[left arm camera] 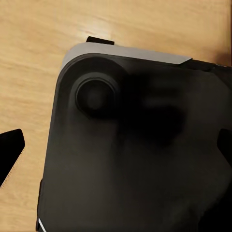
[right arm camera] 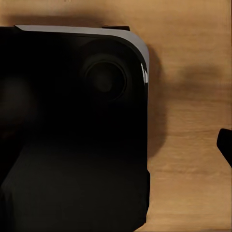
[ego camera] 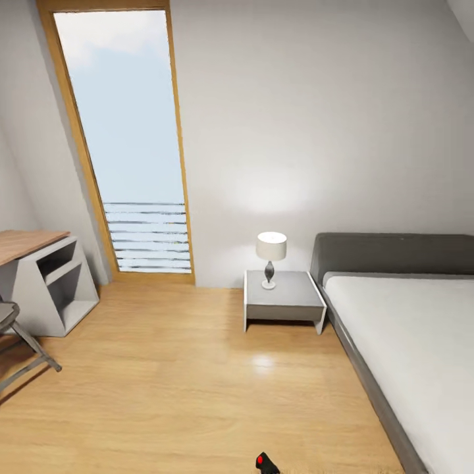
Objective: Attach the digital camera to the camera tripod in the bedroom.
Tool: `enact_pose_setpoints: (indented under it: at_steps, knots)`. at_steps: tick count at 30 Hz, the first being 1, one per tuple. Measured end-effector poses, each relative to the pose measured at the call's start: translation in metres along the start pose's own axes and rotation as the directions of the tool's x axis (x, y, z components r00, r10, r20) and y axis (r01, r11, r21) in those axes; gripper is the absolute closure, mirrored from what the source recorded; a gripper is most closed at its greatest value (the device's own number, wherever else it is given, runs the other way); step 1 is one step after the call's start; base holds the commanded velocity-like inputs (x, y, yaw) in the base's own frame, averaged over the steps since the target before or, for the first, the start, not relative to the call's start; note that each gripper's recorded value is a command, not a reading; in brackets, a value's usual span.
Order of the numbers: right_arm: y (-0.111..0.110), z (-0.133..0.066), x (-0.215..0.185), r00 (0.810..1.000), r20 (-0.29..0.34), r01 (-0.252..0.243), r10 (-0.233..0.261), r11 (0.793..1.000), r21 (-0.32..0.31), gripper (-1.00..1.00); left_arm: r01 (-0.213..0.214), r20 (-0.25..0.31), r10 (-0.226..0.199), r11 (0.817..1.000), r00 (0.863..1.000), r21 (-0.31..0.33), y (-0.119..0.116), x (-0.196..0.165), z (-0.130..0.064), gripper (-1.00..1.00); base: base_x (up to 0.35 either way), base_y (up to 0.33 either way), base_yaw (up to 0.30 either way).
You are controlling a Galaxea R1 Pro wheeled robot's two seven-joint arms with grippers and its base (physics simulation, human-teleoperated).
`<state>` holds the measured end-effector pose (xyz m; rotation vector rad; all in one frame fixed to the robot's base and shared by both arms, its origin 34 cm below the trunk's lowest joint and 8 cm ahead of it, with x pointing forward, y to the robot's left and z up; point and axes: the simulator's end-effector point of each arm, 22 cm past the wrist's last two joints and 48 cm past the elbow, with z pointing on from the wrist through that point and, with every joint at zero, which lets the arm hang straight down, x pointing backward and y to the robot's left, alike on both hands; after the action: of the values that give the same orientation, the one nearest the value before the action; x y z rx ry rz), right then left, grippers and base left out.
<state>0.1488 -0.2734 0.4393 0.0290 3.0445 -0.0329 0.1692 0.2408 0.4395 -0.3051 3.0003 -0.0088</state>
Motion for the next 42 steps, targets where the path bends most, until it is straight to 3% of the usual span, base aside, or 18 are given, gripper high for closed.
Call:
enact_pose_setpoints:
  at_steps: [19, 42]
  knots:
    - [-0.0006, 0.0000, 0.0002, 1.000, -0.002, 0.012, -0.012, 1.000, 0.003, -1.00, 0.000, -0.001, 0.000, 1.000, 1.000, 0.002, -0.0012, 0.0003, 0.0000, -1.00, 0.000, 0.000, -0.274]
    - [-0.0025, 0.0001, 0.0004, 0.999, -0.005, 0.036, -0.036, 0.999, 0.007, -1.00, 0.000, -0.001, 0.000, 1.000, 1.000, 0.000, 0.0000, 0.0003, 0.0000, -1.00, 0.000, 0.000, -0.025]
